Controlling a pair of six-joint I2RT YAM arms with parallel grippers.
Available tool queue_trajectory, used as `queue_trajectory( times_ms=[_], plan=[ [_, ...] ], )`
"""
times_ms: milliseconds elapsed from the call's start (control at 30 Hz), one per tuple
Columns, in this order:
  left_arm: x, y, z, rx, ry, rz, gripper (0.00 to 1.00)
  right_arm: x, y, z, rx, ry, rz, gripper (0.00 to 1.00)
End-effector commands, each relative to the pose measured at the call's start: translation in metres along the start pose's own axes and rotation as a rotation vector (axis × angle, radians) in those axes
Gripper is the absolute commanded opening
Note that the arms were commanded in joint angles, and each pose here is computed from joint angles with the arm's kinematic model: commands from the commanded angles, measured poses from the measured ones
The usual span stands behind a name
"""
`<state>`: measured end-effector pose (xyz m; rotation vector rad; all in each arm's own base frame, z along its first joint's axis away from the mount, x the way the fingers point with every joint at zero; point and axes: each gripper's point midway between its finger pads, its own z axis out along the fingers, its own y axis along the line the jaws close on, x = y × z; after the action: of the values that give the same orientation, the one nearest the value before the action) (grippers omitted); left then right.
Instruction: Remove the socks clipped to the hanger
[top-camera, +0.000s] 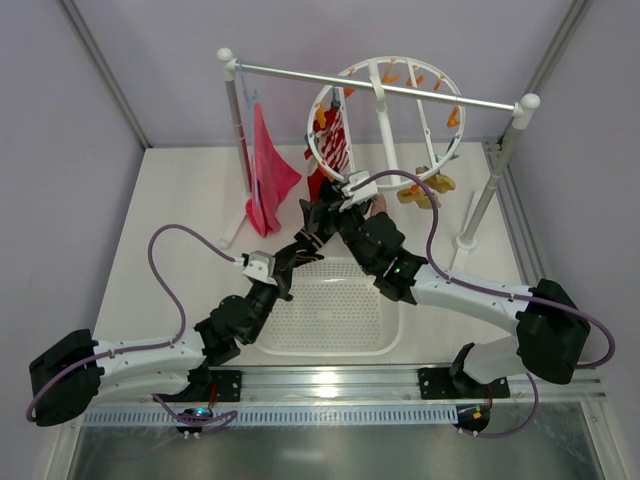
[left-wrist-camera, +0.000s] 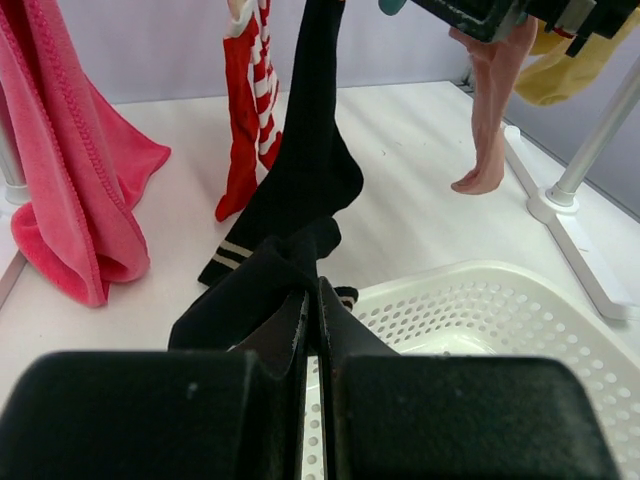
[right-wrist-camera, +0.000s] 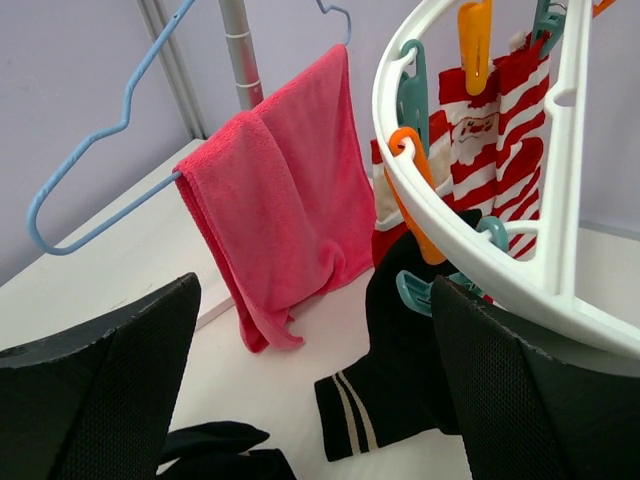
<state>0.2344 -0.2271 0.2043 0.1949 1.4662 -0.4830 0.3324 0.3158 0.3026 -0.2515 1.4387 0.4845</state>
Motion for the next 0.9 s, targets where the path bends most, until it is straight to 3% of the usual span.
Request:
queue_trajectory(
  times_ms=[0,133,367,567,667,867],
  plan=[
    [-0.006,-0.005,0.002,0.01,-0.01,-0.007,0.0,-0.024,0.008,-0.011,-0.064,-0.059,0.031,0.96],
    [-0.005,-0.022,0.002,0.095,0.02,-0.005,0.0,-0.02,0.004,-0.023,-0.077,-0.053,0.035,0.99],
    [-0.036,-0.092,-0.028,0.503,0.093,-0.107,0.0,-0.004,-0.02,-0.061,-0.039,-0.058,0.05,0.99],
    [-0.064,-0.11,-0.041,0.609,0.121,-0.125,0.0,-0.012,-0.058,-0.107,0.052,-0.126,0.109,1.0],
    [-0.056,-0.132,-0.054,0.725,0.192,-0.116,0.0,-0.014,-0.081,-0.13,0.115,-0.162,0.127,1.0],
    [0.006,-0.132,-0.044,0.614,0.325,-0.002,0.0,-0.018,-0.117,-0.166,0.213,-0.222,0.144,1.0]
  ],
)
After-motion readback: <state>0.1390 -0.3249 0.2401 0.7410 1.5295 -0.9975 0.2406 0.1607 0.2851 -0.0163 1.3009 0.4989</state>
